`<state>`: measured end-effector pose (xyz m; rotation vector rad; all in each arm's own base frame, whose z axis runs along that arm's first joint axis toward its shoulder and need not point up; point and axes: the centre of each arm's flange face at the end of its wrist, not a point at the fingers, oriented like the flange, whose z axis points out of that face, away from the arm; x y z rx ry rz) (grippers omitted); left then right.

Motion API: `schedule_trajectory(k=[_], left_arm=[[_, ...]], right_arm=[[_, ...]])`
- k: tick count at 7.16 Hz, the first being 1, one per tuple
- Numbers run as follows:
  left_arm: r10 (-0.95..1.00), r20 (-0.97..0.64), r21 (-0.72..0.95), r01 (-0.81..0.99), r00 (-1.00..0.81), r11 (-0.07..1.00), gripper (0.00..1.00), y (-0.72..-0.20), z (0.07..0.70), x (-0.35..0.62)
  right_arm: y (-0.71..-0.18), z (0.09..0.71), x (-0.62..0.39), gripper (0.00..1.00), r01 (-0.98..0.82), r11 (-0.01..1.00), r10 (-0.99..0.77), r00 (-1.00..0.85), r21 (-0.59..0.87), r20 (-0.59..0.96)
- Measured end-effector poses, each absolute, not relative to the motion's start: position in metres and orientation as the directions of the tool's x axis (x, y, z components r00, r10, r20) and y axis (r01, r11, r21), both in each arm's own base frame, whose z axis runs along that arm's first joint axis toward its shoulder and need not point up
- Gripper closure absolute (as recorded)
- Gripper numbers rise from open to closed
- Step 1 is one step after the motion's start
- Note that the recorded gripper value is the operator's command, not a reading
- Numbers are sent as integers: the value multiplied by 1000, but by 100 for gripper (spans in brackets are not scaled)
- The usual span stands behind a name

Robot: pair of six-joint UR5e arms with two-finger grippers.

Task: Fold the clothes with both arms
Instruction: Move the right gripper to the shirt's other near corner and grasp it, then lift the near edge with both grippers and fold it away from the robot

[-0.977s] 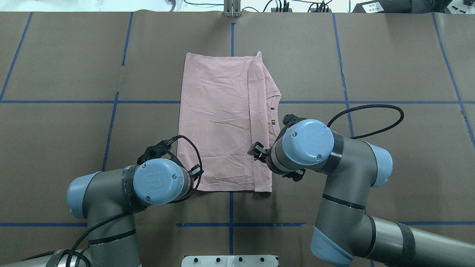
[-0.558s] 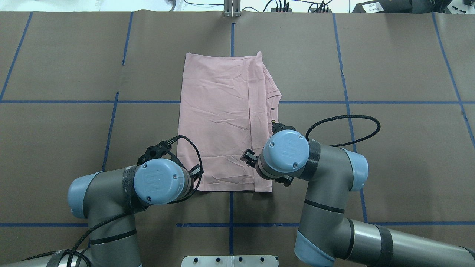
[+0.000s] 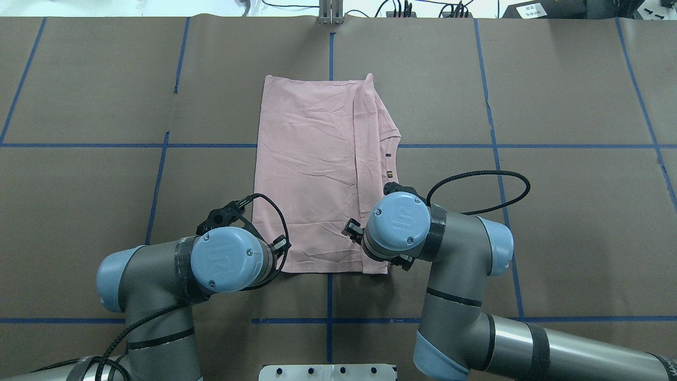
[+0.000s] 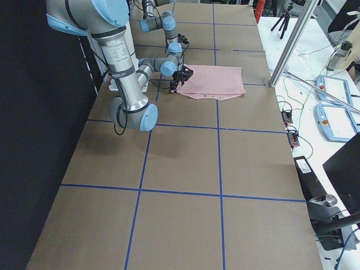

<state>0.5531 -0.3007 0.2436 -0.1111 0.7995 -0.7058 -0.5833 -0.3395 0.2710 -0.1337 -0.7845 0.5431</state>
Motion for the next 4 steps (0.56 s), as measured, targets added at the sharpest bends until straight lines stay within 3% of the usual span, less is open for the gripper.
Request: schedule_trajectory(k=[1,2,3,4], left_arm=[[-618,-621,-348,538,482,768,100,-301,243,553],[-618,-622,-348,537,481,768,100,-301,242,552],[-618,-622,-349,537,480,768,100,-301,242,552],[-619,-623,-349,537,479,768,100,-302,241,551]], right_arm=[[-338,273,-585,13,-413,856,511,583,-310,632],[-338,274,-585,51,-412,857,510,585,-310,631],[-337,273,-586,78,-412,857,510,584,-310,632],[-337,273,-586,98,-411,857,508,584,-310,633]])
